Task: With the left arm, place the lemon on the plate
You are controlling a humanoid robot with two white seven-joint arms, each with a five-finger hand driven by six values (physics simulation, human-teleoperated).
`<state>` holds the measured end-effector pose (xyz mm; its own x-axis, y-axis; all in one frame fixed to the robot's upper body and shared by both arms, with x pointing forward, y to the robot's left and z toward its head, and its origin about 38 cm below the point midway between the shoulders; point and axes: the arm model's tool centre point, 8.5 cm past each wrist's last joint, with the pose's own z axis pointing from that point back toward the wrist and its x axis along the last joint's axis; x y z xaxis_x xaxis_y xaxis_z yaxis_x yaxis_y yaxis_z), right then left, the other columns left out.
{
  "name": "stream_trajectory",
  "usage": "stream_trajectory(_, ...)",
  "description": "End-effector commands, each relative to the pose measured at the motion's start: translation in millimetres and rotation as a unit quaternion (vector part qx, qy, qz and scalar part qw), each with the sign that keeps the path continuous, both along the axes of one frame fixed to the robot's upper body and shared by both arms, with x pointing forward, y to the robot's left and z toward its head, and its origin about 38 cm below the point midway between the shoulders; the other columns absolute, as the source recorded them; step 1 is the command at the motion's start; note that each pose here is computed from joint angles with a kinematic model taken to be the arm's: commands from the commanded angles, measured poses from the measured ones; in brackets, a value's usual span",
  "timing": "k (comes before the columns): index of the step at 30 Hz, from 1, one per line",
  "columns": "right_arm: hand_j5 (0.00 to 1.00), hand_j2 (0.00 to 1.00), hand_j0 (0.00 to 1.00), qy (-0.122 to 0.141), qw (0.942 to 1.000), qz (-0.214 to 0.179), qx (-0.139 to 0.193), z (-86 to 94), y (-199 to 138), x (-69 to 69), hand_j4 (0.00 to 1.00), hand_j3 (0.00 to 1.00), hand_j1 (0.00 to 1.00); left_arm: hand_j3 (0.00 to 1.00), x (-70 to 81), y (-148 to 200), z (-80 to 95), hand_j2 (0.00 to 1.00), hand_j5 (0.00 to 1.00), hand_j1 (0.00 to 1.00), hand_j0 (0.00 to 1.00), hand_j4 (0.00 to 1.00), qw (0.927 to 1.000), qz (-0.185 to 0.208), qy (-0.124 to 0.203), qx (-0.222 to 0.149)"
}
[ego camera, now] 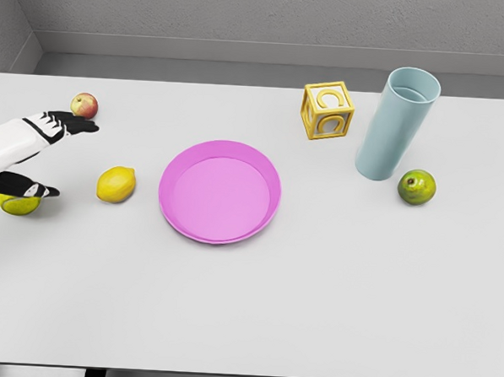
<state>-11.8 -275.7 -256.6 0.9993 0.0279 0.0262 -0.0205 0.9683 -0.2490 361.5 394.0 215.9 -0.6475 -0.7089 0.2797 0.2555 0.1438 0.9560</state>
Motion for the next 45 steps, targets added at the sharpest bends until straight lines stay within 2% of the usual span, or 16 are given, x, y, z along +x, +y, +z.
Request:
stream_trajectory(1,1.0,1.0,1.0,-0.002,1.0,-0.006,0.001,-0.1,0,0.8,1.0,1.0,1.0,1.0,0.2,1,2.2,1.0,1.0,1.0,1.0,1.0,1.0,0.001,-0.002,-0.002)
stream_trajectory(6,1.0,1.0,1.0,0.001,1.0,0.0,0.001,0.0,0,-0.3,1.0,1.0,1.0,1.0,-2.7,1,-9.5,1.0,1.0,1.0,1.0,1.0,0.9982,-0.013,0.041,0.041)
stream_trajectory(8,1.0,1.0,1.0,0.001,1.0,0.0,0.001,0.0,0,-0.3,1.0,1.0,1.0,1.0,-8.4,1,-23.0,1.0,1.0,1.0,1.0,1.0,0.9932,-0.027,0.085,0.074)
stream_trajectory(10,1.0,1.0,1.0,0.001,1.0,0.0,0.001,0.0,0,-0.3,1.0,1.0,1.0,1.0,-7.9,-14,-38.8,1.0,1.0,1.0,1.0,1.0,0.9902,-0.044,0.105,0.081)
stream_trajectory(14,1.0,1.0,1.0,0.001,1.0,0.0,0.001,0.0,0,-0.3,1.0,1.0,1.0,1.0,-3.3,-22,-41.2,1.0,1.0,1.0,1.0,1.0,0.9914,-0.045,0.094,0.079)
stream_trajectory(15,1.0,1.0,1.0,0.001,1.0,0.0,0.001,0.0,0,-0.3,1.0,1.0,1.0,1.0,3.3,-20,-35.1,1.0,1.0,1.0,1.0,1.0,0.9922,-0.041,0.087,0.08)
stream_trajectory(16,1.0,1.0,1.0,0.001,1.0,0.0,0.001,0.0,0,-1.3,1.0,1.0,1.0,1.0,6.3,-17,-38.5,1.0,1.0,1.0,1.0,1.0,0.9923,-0.034,0.091,0.077)
stream_trajectory(17,1.0,1.0,1.0,0.001,1.0,0.0,0.001,0.0,0,-0.3,1.0,1.0,1.0,1.0,12.3,-13,-44.2,1.0,1.0,1.0,1.0,1.0,0.9921,-0.023,0.097,0.077)
stream_trajectory(19,1.0,1.0,1.0,0.001,1.0,0.0,0.001,0.0,0,-0.3,1.0,1.0,1.0,1.0,41.4,-23,-61.2,1.0,1.0,1.0,1.0,1.0,0.9913,-0.007,0.098,0.088)
stream_trajectory(20,1.0,1.0,1.0,0.001,1.0,0.0,0.001,0.0,0,-0.3,1.0,1.0,1.0,1.0,49.1,-27,-65.4,1.0,1.0,1.0,1.0,1.0,0.9903,-0.006,0.1,0.096)
stream_trajectory(21,1.0,1.0,1.0,0.001,1.0,0.0,0.001,0.0,0,-0.3,1.0,1.0,1.0,1.0,50.9,-33,-70.3,1.0,1.0,1.0,1.0,1.0,0.9904,-0.01,0.103,0.092)
stream_trajectory(23,1.0,1.0,1.0,0.001,1.0,0.0,0.001,0.0,0,-0.3,1.0,1.0,1.0,1.0,56.5,-40,-64.3,1.0,1.0,1.0,1.0,1.0,0.9908,-0.017,0.096,0.094)
stream_trajectory(27,1.0,1.0,1.0,0.001,1.0,0.0,0.001,0.0,0,-0.3,1.0,1.0,1.0,1.0,60.5,-60,-70.1,1.0,1.0,1.0,1.0,1.0,0.9899,-0.038,0.097,0.096)
stream_trajectory(31,1.0,1.0,1.0,0.001,1.0,0.0,0.001,0.0,0,-0.3,1.0,1.0,1.0,1.0,60.6,-61,-71.9,1.0,1.0,1.0,1.0,1.0,0.989,-0.038,0.096,0.105)
stream_trajectory(37,1.0,1.0,1.0,0.001,1.0,0.0,0.001,0.0,0,-0.3,1.0,1.0,1.0,1.0,68.8,-43,-88.1,1.0,1.0,1.0,1.0,1.0,0.9872,-0.006,0.125,0.099)
stream_trajectory(45,1.0,1.0,1.0,0.001,1.0,0.0,0.001,0.0,0,-0.3,1.0,1.0,1.0,1.0,72.5,-43,-83.1,1.0,1.0,1.0,1.0,1.0,0.9866,-0.006,0.117,0.114)
